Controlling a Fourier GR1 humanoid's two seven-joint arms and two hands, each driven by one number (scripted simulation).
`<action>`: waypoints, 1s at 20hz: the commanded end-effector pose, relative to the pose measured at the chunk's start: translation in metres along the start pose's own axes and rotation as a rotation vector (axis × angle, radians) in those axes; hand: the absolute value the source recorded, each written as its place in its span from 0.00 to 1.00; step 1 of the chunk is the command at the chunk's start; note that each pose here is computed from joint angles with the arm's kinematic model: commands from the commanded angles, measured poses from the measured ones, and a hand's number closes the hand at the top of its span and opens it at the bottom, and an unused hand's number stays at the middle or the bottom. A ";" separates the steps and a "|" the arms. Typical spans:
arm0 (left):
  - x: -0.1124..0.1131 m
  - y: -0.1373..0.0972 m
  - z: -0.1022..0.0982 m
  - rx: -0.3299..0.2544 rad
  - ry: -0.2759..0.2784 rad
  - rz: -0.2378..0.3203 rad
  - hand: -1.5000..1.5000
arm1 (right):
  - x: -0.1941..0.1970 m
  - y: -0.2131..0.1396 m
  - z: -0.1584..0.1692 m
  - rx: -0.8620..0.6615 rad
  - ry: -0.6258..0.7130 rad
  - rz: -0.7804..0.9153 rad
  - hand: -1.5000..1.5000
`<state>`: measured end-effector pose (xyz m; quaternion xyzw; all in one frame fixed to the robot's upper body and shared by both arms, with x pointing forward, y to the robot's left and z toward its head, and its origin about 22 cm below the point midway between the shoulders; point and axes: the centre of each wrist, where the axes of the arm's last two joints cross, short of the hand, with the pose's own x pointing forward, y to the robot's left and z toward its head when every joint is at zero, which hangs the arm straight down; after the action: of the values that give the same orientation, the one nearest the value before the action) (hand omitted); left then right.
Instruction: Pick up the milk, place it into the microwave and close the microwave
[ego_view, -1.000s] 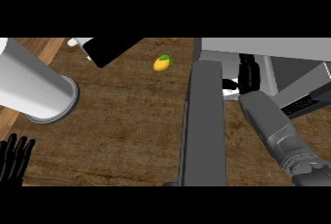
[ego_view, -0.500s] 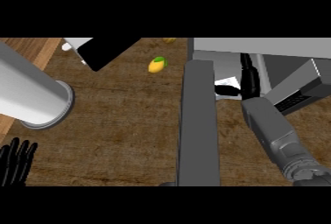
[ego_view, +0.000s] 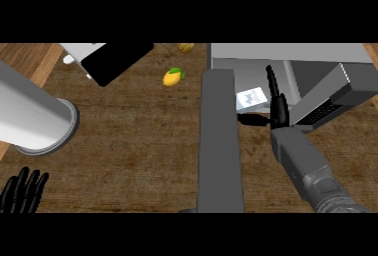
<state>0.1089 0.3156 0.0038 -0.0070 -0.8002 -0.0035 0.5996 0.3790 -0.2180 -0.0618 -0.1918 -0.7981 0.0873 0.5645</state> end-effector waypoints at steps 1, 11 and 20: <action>0.002 -0.006 0.009 -0.075 0.015 0.049 0.00 | -0.009 0.002 0.016 0.039 0.007 -0.130 0.00; 0.001 -0.046 0.007 -0.221 0.009 0.111 0.00 | -0.031 0.010 0.074 0.137 -0.003 -0.397 0.00; -0.007 -0.070 -0.034 -0.370 0.045 0.065 1.00 | -0.043 -0.013 0.135 0.109 -0.013 -0.443 0.00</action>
<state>0.1315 0.2547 0.0068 -0.1373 -0.7775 -0.1038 0.6049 0.2852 -0.2318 -0.1357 -0.0002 -0.8059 0.0330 0.5911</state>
